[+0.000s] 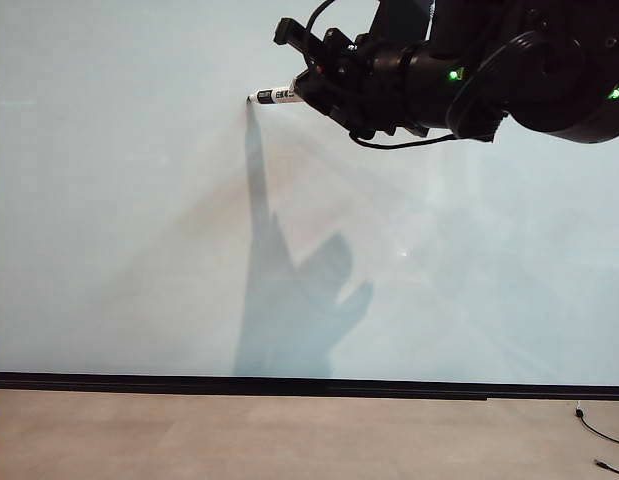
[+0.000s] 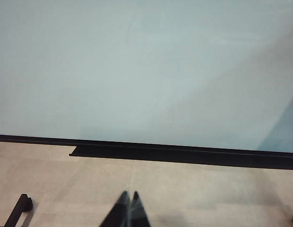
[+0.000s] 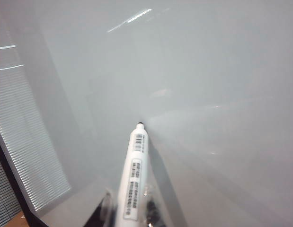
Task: Pick up the pen on the shelf to the right of the whiteboard and draw a cross mark.
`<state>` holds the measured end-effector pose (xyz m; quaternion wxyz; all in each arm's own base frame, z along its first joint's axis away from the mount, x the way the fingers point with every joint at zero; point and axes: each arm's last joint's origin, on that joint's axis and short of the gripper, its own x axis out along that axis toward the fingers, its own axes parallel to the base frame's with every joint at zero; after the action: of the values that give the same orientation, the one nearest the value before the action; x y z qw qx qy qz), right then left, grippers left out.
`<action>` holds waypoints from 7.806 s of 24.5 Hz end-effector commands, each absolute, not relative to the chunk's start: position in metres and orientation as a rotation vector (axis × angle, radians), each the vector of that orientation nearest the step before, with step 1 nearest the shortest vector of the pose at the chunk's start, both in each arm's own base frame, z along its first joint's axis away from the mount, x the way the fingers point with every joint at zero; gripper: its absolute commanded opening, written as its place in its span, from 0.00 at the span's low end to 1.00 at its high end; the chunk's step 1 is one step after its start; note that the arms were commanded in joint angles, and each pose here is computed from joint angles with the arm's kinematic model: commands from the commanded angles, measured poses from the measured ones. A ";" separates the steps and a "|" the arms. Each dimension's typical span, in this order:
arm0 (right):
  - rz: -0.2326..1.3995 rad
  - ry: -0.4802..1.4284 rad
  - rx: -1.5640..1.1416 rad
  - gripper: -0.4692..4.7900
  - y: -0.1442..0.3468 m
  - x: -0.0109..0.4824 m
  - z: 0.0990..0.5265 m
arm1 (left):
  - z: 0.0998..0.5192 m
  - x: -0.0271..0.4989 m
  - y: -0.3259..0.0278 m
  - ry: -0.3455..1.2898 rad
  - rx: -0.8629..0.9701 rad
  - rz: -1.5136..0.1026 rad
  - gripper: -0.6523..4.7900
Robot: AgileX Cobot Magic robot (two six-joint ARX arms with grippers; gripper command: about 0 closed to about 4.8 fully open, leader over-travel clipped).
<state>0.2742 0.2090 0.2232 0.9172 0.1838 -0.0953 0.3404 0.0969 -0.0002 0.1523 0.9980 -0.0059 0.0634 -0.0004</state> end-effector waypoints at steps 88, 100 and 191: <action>0.652 -0.050 -0.170 0.08 0.217 0.255 0.221 | 0.154 0.097 0.000 0.115 -0.008 -0.005 0.11; 0.661 -0.054 -0.179 0.08 0.225 0.268 0.223 | 0.154 0.097 0.000 0.115 -0.008 -0.005 0.11; 0.361 -0.208 -0.315 0.08 0.152 0.218 0.301 | 0.154 0.097 0.000 0.115 -0.008 -0.005 0.11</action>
<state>0.2254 0.1530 0.2931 0.9666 -0.1480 -0.0834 0.1918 0.0969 -0.0001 0.1523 0.9980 -0.0059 0.0634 -0.0002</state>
